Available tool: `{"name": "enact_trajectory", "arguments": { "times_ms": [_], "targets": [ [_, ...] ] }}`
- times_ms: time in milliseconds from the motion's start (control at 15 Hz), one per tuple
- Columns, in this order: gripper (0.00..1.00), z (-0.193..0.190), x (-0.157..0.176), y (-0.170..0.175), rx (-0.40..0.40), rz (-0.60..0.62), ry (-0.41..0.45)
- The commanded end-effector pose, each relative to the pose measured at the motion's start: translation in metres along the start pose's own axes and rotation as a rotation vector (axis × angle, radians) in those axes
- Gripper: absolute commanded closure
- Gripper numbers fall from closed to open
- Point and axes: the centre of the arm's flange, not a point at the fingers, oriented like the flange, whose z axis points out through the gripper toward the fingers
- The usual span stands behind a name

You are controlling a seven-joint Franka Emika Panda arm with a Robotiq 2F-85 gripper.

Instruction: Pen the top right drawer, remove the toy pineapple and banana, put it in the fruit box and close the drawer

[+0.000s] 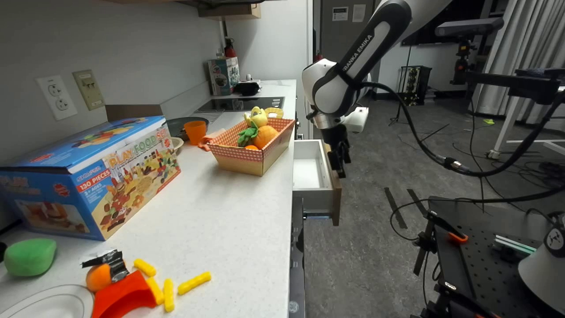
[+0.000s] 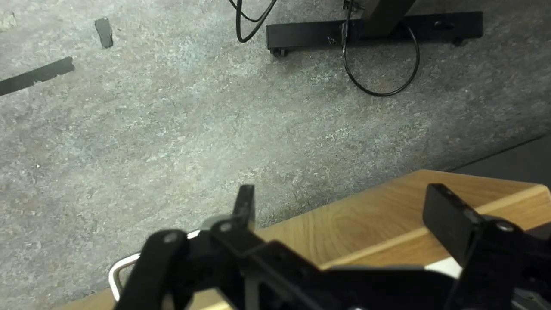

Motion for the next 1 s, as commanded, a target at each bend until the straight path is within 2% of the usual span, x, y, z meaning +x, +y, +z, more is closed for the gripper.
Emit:
{"name": "enact_trajectory", "arguments": {
  "times_ms": [0, 333, 600, 933],
  "targets": [
    [0.00, 0.020, 0.019, 0.007, 0.014, -0.053, 0.043],
    [0.00, 0.036, 0.044, 0.021, 0.067, -0.157, 0.150],
    [0.00, 0.022, 0.064, 0.025, 0.088, -0.156, 0.269],
    [0.00, 0.006, 0.082, 0.021, 0.109, -0.147, 0.368]
  ]
}}
